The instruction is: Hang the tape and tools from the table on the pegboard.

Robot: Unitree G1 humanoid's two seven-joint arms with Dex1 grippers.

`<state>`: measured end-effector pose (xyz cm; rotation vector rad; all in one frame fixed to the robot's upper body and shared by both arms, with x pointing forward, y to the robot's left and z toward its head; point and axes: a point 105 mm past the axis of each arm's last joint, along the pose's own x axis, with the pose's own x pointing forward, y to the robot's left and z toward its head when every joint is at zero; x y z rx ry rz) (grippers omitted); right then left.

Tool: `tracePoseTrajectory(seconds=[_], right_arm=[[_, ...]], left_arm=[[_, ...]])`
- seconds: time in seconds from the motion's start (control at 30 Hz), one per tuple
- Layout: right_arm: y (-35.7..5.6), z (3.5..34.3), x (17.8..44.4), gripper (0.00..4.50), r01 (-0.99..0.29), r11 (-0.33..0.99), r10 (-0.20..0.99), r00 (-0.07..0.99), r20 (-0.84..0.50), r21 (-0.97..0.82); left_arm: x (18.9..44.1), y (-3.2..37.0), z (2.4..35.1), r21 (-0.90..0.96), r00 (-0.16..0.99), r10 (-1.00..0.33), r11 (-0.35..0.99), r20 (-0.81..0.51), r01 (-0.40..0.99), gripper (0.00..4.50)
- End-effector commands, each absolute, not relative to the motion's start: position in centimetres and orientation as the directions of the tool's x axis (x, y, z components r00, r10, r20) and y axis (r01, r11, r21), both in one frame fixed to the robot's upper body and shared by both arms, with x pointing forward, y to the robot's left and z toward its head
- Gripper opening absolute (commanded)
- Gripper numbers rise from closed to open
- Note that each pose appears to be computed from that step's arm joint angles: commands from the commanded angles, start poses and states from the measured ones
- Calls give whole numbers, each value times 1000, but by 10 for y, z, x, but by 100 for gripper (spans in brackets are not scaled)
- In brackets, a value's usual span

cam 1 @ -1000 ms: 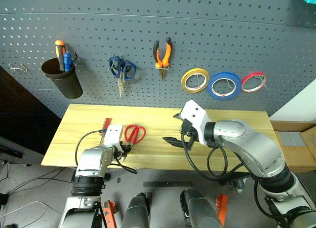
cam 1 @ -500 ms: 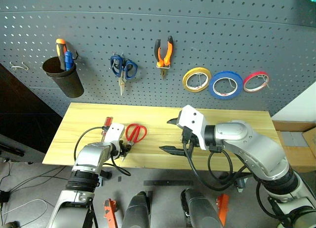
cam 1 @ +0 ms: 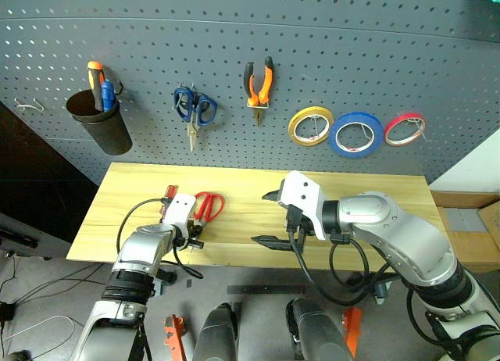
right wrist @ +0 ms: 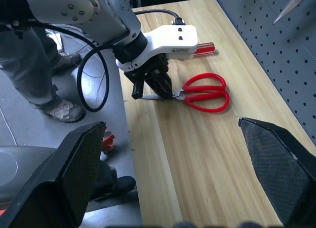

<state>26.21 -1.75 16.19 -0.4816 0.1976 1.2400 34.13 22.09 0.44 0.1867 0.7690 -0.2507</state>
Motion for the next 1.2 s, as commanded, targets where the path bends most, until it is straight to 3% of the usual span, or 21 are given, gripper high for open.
tracePoseTrajectory(seconds=[0.03, 0.23, 0.37, 0.57, 0.87, 1.03, 1.2], right_arm=[[-14, 174, 255, 450, -932, 216, 875, 317, -365, -292], [-23, 186, 253, 450, -919, 206, 882, 323, -344, -335], [-27, 196, 244, 450, -917, 163, 900, 289, -325, -363], [-41, 214, 253, 450, -889, 196, 894, 335, -297, -413], [-53, 221, 269, 450, -876, 221, 880, 368, -301, -428], [-53, 229, 278, 450, -860, 237, 880, 387, -275, -451], [-52, 229, 279, 450, -857, 238, 879, 391, -274, -457]], left_arm=[[346, 223, 19, 136, 778, -150, 948, -609, 289, 28], [327, 220, 60, 210, 932, -190, 942, -308, 261, 28], [304, 212, 83, 312, 961, -221, 913, -164, 263, 28], [282, 209, 123, 517, 969, -245, 834, 38, 191, 28], [304, 221, 184, 657, 929, -242, 754, 280, -2, 28], [313, 214, 204, 683, 895, -295, 730, 335, -15, 28], [319, 215, 200, 677, 901, -299, 736, 315, 8, 28]])
